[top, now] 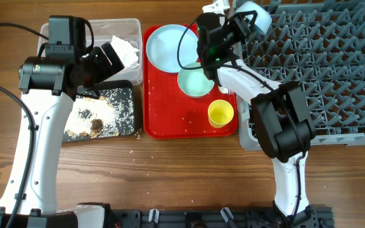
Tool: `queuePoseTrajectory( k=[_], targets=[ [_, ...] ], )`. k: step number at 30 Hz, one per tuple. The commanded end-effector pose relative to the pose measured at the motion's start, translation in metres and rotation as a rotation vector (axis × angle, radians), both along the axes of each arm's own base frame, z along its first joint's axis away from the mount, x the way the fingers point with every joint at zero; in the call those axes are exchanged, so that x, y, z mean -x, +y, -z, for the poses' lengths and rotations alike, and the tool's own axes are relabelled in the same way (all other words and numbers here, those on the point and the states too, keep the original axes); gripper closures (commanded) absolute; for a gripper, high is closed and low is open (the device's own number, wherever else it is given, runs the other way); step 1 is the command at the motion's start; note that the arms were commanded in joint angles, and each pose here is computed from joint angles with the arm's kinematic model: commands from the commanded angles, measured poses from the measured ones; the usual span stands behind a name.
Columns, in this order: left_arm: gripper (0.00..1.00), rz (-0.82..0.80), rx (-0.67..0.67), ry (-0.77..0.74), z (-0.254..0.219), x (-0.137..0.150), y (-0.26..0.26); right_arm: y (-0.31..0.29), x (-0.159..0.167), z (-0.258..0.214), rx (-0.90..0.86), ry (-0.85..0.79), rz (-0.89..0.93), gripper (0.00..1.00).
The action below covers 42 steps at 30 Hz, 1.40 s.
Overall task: Sort waste into correct bins and load items into the dishwasher rack
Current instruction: 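Carry the bowl with the right gripper into the dish rack and release, then reach the right gripper to the mint-green bowl and grasp its rim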
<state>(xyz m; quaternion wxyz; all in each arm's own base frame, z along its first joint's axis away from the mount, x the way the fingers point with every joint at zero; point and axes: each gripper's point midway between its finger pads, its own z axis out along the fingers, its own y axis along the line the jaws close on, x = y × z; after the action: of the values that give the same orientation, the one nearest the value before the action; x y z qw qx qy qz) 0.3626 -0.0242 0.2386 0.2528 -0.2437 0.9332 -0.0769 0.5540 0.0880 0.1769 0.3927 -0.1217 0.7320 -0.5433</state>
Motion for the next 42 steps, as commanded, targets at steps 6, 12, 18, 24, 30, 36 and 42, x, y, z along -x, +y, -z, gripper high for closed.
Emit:
queuePoseTrajectory(
  k=[6, 12, 18, 24, 30, 36, 42],
  targets=[
    [0.00, 0.002, -0.014, -0.002, 0.000, -0.001, 0.003, 0.034, 0.003, 0.007, -0.001, 0.008, -0.061, 0.50],
    [0.00, 0.002, -0.014, -0.002, 0.000, -0.001, 0.003, 0.037, 0.005, -0.004, -0.097, -0.069, -0.067, 0.49],
    [0.00, 0.002, -0.014, -0.002, 0.000, -0.001, 0.003, 0.069, 0.021, 0.017, -0.458, 0.094, -0.269, 0.43],
    [0.00, 0.002, -0.014, -0.002, 0.000, -0.001, 0.003, 0.158, 0.096, -0.013, -1.084, 0.419, -0.626, 0.34],
    [0.00, 0.002, -0.014, -0.002, 0.000, -0.001, 0.003, 0.183, 0.147, 0.016, -1.376, 0.647, -0.548, 0.31],
    [0.00, 0.002, -0.014, -0.002, 0.000, -0.001, 0.003, 0.136, 0.143, 0.081, -1.352, 0.564, -0.139, 0.44],
    [0.00, 0.002, -0.014, -0.002, 0.000, -0.001, 0.003, 0.104, 0.134, 0.117, -1.326, 0.506, 0.060, 0.58]
  ],
)
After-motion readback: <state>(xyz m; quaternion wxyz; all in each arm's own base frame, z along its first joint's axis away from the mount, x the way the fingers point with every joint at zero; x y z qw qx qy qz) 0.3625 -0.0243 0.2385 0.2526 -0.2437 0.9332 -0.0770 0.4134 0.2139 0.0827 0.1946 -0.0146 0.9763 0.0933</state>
